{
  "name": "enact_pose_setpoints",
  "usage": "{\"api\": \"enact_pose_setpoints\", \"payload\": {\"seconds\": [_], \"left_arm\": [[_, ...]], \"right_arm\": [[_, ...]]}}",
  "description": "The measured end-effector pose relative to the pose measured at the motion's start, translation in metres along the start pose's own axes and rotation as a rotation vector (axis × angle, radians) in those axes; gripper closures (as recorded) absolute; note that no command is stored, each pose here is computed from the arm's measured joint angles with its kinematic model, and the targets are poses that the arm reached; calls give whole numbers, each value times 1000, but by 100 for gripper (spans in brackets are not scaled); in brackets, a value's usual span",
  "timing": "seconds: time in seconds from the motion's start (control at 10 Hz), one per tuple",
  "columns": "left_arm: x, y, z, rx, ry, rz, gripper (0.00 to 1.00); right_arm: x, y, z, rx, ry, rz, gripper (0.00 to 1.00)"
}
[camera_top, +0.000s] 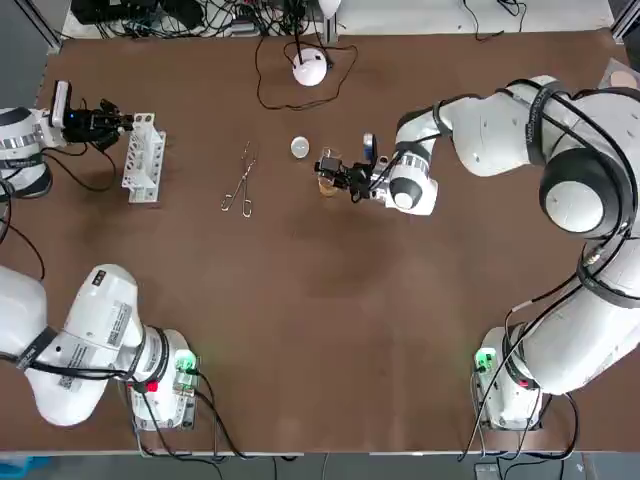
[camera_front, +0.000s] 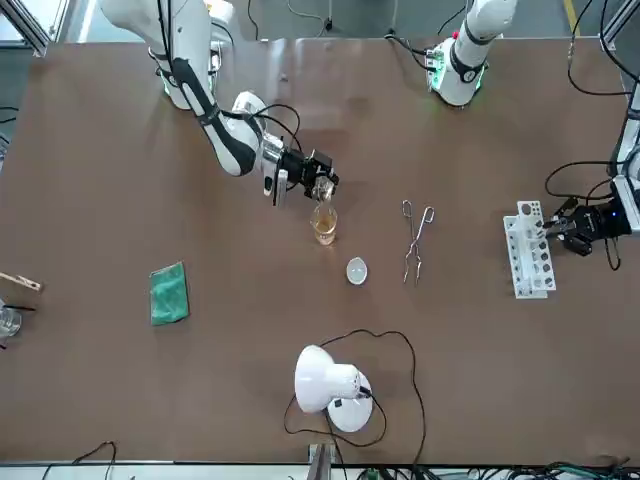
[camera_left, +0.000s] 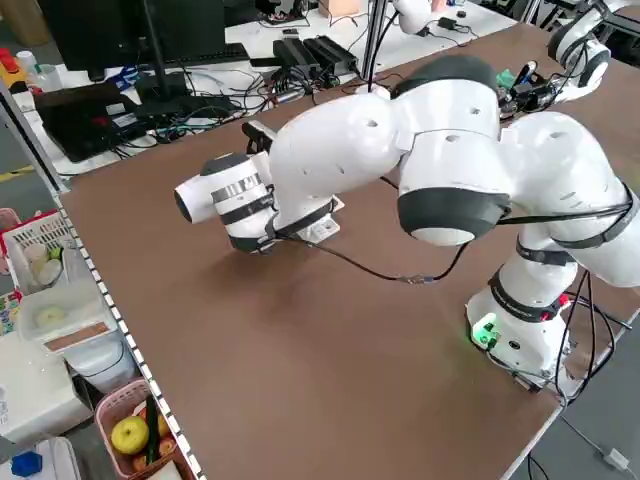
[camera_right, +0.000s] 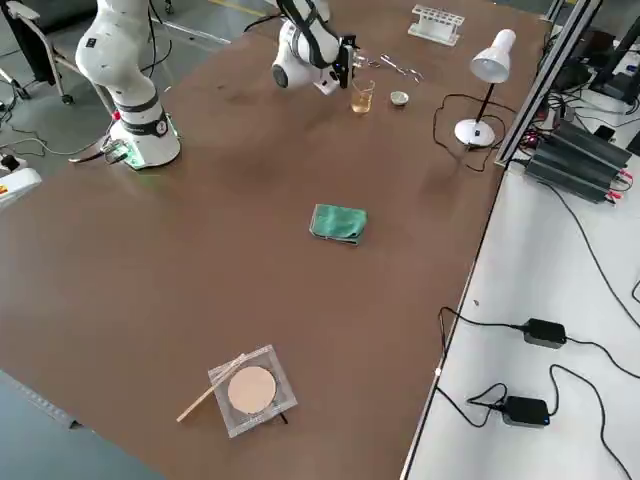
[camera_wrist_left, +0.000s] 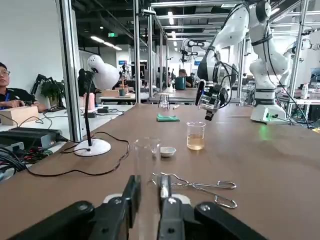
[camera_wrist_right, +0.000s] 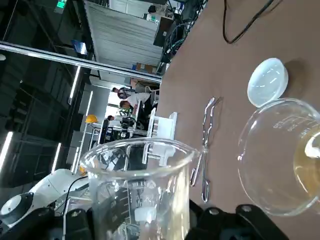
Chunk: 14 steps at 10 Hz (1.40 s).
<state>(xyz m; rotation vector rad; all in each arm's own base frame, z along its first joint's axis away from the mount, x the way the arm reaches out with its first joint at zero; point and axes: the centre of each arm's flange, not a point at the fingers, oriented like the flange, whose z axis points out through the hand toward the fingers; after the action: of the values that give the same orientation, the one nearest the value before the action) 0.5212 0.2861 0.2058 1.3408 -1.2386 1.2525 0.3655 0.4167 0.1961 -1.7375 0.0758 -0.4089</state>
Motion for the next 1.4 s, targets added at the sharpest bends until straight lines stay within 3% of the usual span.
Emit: {"api": "enact_pose_setpoints", "payload": {"seconds": [1.4], "left_arm": [[-26, -4, -7, 27, -33, 2, 74]], "right_arm": [[8, -5, 4, -8, 9, 97, 59]]}}
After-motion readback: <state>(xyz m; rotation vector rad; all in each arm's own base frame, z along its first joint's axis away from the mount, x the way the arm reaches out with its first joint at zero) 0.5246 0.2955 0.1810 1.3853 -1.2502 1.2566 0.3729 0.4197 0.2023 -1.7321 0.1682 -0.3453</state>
